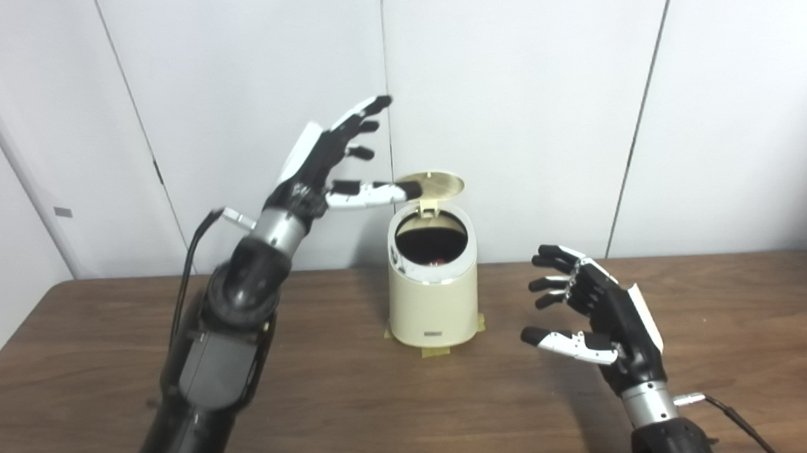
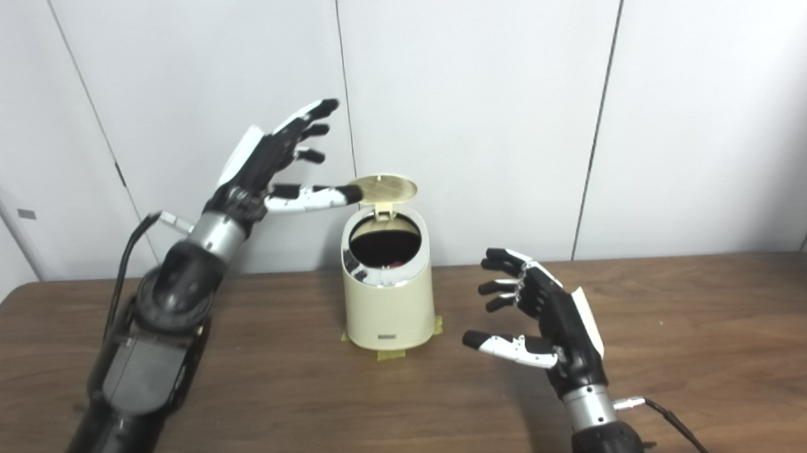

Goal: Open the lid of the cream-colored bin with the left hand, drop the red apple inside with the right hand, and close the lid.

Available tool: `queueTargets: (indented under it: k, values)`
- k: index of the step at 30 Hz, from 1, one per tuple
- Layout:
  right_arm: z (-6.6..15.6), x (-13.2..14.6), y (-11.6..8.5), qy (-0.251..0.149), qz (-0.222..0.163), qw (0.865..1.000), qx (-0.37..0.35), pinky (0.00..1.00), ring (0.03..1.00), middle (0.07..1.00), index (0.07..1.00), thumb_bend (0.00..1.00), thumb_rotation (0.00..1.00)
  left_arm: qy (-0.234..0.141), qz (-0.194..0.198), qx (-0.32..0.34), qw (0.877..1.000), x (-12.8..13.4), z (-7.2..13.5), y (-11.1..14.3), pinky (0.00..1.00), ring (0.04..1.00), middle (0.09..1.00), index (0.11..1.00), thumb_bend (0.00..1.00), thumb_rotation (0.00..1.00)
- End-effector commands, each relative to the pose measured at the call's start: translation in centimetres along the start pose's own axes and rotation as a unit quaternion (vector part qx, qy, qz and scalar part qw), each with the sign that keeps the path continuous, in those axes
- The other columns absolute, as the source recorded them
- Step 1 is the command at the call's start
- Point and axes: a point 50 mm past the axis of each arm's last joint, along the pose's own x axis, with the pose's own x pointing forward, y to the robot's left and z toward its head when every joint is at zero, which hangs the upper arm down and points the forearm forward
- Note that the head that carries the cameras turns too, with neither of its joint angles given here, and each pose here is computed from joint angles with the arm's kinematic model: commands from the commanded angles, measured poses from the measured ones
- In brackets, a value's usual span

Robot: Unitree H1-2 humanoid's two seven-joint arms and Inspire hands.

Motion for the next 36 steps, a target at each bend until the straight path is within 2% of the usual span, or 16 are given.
queueTargets:
  k: [1,6,10,13,20,28,36]
  values:
    - [1.7,1.5,0.1,-0.038,-0.007,0.999,0.000,0.51,0.668,0.756,0.734,0.86,0.22,-0.031,0.005,0.057,0.998,2.6,3.0,2.2,0.79,0.916,0.950,0.940,0.95,0.34]
    - [1.7,1.5,0.2,-0.032,-0.014,0.999,0.004,0.51,0.678,0.757,0.729,0.87,0.23,-0.035,-0.040,0.155,0.986,4.2,3.5,1.7,0.80,0.925,0.934,0.924,0.94,0.40]
    - [1.7,1.5,0.3,-0.027,-0.019,0.999,0.009,0.52,0.683,0.758,0.731,0.88,0.23,-0.055,-0.057,0.199,0.977,4.5,3.3,1.2,0.74,0.892,0.917,0.906,0.95,0.35]
    - [1.9,1.5,0.4,-0.026,-0.025,0.999,0.006,0.51,0.665,0.749,0.730,0.89,0.24,-0.071,-0.070,0.257,0.961,4.3,3.2,0.6,0.71,0.881,0.889,0.884,0.96,0.34]
    - [1.9,1.5,0.5,-0.021,-0.026,0.999,0.007,0.50,0.660,0.752,0.732,0.88,0.26,-0.076,-0.097,0.331,0.935,3.2,3.4,0.0,0.87,0.945,0.828,0.840,0.97,0.36]
    - [1.8,1.5,0.6,-0.019,-0.026,0.999,0.011,0.51,0.671,0.754,0.729,0.87,0.26,-0.086,-0.107,0.341,0.930,2.0,3.6,0.3,0.93,0.956,0.782,0.803,0.98,0.38]
    - [1.9,1.5,0.9,-0.021,-0.024,0.999,0.001,0.51,0.670,0.754,0.728,0.85,0.26,-0.084,-0.122,0.356,0.923,1.0,4.4,0.6,0.99,0.953,0.784,0.800,0.97,0.36]
